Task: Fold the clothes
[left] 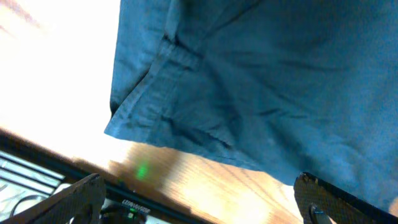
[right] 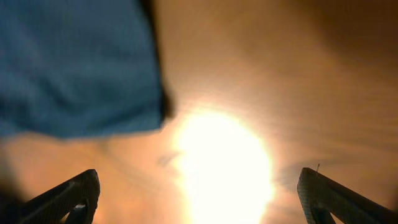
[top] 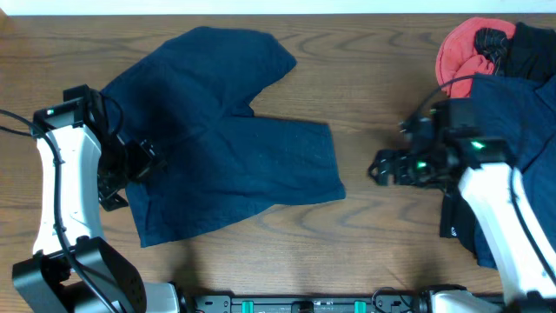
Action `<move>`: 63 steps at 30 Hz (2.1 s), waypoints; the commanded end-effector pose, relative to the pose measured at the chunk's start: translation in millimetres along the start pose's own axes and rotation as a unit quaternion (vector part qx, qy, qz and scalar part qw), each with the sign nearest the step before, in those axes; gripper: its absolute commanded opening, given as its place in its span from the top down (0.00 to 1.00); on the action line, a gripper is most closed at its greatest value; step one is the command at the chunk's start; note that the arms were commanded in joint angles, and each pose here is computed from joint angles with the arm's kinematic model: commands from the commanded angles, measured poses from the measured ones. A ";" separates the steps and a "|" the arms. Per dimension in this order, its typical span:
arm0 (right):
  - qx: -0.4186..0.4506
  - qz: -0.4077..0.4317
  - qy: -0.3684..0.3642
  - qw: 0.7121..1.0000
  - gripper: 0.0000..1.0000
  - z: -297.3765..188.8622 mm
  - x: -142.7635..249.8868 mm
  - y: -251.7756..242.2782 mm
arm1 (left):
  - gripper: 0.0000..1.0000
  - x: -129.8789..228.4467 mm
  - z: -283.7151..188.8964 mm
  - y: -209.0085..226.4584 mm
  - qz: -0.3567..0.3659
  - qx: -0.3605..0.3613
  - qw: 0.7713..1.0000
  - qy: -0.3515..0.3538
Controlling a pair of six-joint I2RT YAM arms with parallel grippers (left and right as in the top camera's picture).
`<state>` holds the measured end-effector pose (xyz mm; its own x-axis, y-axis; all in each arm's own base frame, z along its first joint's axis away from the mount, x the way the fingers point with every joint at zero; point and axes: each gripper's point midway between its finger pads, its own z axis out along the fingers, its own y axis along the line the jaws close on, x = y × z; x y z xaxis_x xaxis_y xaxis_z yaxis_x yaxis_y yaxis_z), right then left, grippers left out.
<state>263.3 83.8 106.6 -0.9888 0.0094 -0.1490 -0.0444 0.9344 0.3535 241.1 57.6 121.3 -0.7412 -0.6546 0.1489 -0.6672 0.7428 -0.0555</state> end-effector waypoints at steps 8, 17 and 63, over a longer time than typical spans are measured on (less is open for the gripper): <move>-0.068 -0.012 0.171 0.983 0.01 75.2 46.4 61.7 | 0.02 29.0 50.6 26.8 -0.012 -0.047 0.997 0.056; -0.045 0.071 0.190 0.978 0.01 104.6 50.5 74.6 | 0.02 35.7 64.7 33.6 -0.013 -0.057 0.996 0.065; 0.142 0.337 -0.100 0.925 0.99 38.2 -7.3 -124.7 | 0.02 122.9 60.0 -55.3 0.143 0.070 0.968 0.195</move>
<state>284.8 -11.0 30.4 -0.7114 0.6898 -0.1341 0.6576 0.7208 0.2191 185.2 -41.9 75.7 -0.8107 -0.3934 0.4336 -0.5062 0.8431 -0.1815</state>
